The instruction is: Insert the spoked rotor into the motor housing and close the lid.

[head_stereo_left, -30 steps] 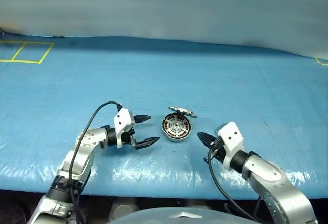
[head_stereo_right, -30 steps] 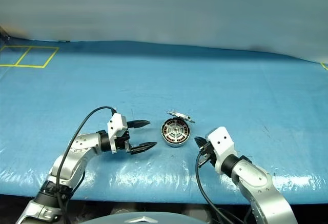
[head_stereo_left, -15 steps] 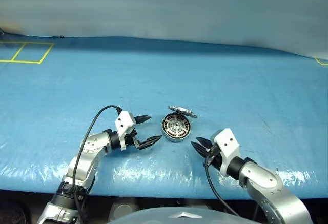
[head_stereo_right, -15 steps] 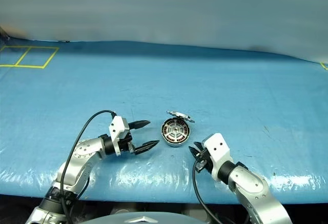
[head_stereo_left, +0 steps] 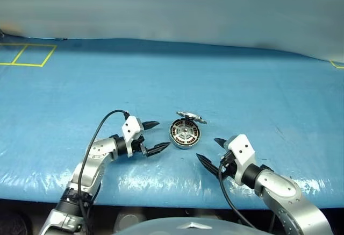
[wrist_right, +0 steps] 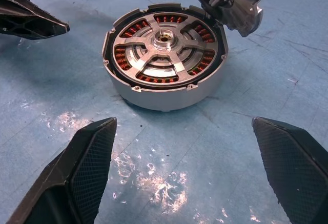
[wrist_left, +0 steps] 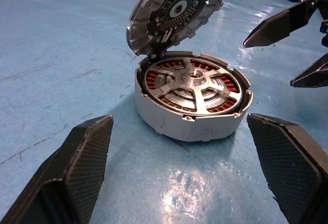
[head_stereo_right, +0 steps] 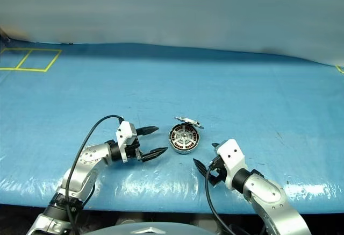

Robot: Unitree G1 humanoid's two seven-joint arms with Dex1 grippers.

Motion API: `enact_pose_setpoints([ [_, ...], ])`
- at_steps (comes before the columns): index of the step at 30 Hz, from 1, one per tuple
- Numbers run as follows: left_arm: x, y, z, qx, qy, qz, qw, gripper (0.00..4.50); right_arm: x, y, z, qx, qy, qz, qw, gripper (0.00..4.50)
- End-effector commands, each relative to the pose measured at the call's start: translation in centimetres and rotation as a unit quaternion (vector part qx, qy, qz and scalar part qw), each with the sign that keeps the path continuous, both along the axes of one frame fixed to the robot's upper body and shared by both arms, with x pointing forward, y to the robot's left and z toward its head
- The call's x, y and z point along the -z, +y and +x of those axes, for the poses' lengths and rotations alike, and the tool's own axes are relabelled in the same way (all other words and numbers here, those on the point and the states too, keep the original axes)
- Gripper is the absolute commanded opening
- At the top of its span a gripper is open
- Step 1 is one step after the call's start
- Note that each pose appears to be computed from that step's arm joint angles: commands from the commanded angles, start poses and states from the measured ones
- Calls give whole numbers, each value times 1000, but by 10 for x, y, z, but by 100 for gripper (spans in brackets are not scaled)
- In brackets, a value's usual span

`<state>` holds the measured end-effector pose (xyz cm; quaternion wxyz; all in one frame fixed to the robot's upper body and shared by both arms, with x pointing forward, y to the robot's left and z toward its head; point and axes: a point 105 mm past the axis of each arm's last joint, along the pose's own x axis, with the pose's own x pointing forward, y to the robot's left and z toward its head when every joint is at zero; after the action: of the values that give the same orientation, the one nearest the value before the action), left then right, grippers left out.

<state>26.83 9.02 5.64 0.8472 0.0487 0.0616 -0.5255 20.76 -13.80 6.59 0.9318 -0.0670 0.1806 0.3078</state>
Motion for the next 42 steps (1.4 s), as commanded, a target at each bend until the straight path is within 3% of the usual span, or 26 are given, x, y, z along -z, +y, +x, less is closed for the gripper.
enact_pose_setpoints([
  [1, -6, 0, 3, -3, -22, -5, 1000, 450, -14, 2, 2, -7, -28, 1, 1000, 446],
  [35, -13, -10, 0, 3, -34, 1, 999, 450, -12, 1, 5, -1, -37, -21, 999, 446],
  [38, -13, -10, 1, 1, -36, 2, 999, 450, -19, 3, 5, -7, -46, -10, 999, 446],
  [42, -12, -9, 3, -3, -38, 2, 999, 450, -53, 8, 17, -22, -107, 18, 994, 446],
])
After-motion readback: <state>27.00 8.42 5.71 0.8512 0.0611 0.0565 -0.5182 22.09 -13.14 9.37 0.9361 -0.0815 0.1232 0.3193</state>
